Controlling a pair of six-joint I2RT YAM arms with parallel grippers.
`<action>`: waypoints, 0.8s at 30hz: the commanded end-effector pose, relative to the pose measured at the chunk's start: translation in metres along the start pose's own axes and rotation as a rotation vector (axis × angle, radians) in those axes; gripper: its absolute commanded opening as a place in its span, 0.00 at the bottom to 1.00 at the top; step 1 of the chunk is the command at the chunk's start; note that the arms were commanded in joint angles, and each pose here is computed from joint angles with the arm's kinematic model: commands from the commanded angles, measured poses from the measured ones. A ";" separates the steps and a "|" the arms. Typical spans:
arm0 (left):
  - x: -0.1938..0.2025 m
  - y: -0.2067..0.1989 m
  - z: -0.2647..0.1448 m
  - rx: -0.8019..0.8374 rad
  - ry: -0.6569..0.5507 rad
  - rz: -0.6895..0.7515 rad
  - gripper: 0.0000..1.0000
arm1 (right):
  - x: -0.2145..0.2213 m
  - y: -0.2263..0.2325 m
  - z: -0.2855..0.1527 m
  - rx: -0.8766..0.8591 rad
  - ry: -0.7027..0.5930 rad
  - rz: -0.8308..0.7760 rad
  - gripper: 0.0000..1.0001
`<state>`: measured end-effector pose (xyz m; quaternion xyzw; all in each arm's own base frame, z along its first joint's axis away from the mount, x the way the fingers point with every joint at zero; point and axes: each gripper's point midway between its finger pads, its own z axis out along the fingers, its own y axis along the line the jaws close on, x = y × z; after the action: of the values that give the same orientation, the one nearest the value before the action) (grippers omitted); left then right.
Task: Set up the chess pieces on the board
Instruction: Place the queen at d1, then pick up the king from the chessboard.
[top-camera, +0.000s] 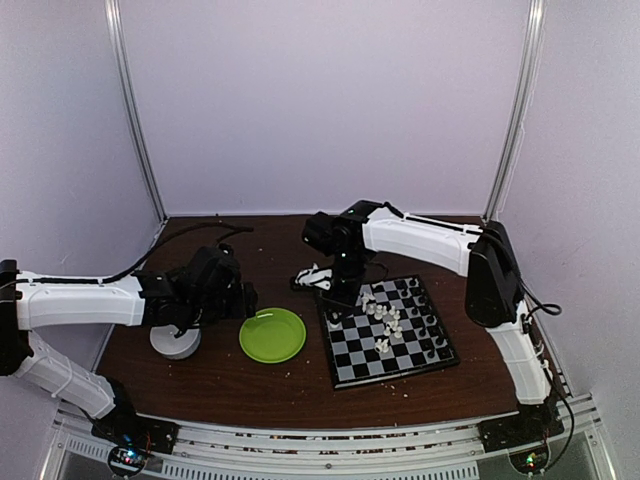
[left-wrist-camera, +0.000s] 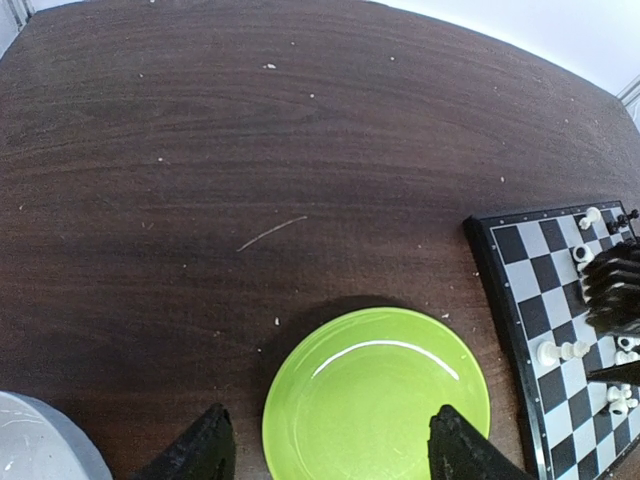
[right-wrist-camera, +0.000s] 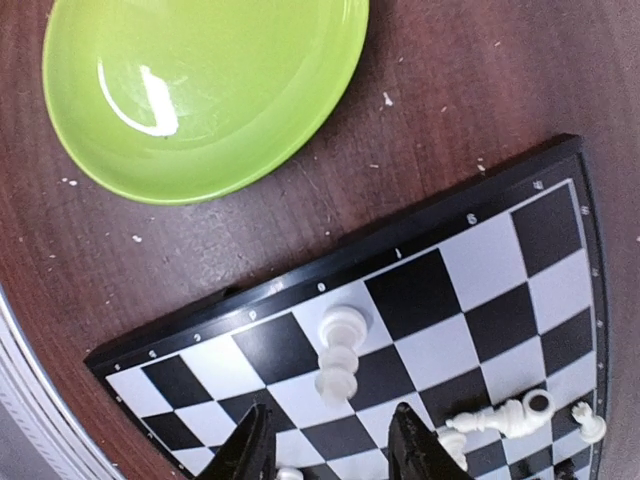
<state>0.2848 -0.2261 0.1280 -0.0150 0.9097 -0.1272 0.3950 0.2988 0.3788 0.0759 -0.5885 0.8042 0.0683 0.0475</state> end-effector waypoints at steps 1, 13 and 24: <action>-0.014 -0.013 -0.001 0.036 -0.022 0.029 0.68 | 0.004 -0.011 -0.073 0.025 -0.122 0.017 0.40; -0.016 -0.075 0.004 0.265 0.025 0.138 0.73 | 0.087 -0.108 -0.075 0.131 -0.074 0.231 0.33; -0.013 -0.115 0.002 0.403 0.052 0.221 0.79 | 0.104 -0.084 -0.056 0.022 -0.089 0.216 0.31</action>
<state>0.2840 -0.3157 0.1463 0.1408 0.8910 -0.2304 0.3649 0.3658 0.2348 0.0989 -0.4761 0.8755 0.0505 0.0663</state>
